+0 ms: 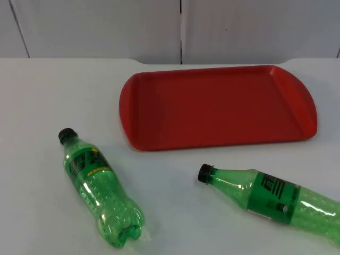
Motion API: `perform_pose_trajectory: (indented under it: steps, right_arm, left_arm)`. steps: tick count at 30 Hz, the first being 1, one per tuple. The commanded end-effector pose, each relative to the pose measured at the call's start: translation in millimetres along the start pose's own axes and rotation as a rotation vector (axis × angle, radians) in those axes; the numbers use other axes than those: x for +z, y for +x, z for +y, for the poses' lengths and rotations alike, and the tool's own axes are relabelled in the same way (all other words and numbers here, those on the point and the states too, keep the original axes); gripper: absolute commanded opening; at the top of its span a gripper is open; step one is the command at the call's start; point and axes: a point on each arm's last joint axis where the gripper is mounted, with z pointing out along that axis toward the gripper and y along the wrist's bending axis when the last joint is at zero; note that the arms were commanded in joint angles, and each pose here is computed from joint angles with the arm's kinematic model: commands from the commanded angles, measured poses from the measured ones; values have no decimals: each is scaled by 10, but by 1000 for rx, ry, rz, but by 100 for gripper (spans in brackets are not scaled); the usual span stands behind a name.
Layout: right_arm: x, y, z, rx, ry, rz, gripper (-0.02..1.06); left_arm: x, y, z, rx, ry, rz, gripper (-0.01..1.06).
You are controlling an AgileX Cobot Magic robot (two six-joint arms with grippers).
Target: Place the bottle upright on the tray.
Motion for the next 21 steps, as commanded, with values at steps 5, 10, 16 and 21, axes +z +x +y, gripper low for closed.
perform_pose_trajectory:
  steps: [5, 10, 16, 21]
  right_arm:
    - [11, 6, -1, -6, 5, -6, 105]
    - [11, 6, -1, -6, 5, -6, 105]
    - [11, 6, -1, -6, 5, -6, 105]
    - [11, 6, -1, -6, 5, -6, 105]
  left_arm:
    - [9, -2, 1, -8, -6, -17, 105]
    - [9, -2, 1, -8, -6, -17, 105]
    - [24, 16, -2, -9, -3, -4, 105]
    - [24, 16, -2, -9, -3, -4, 105]
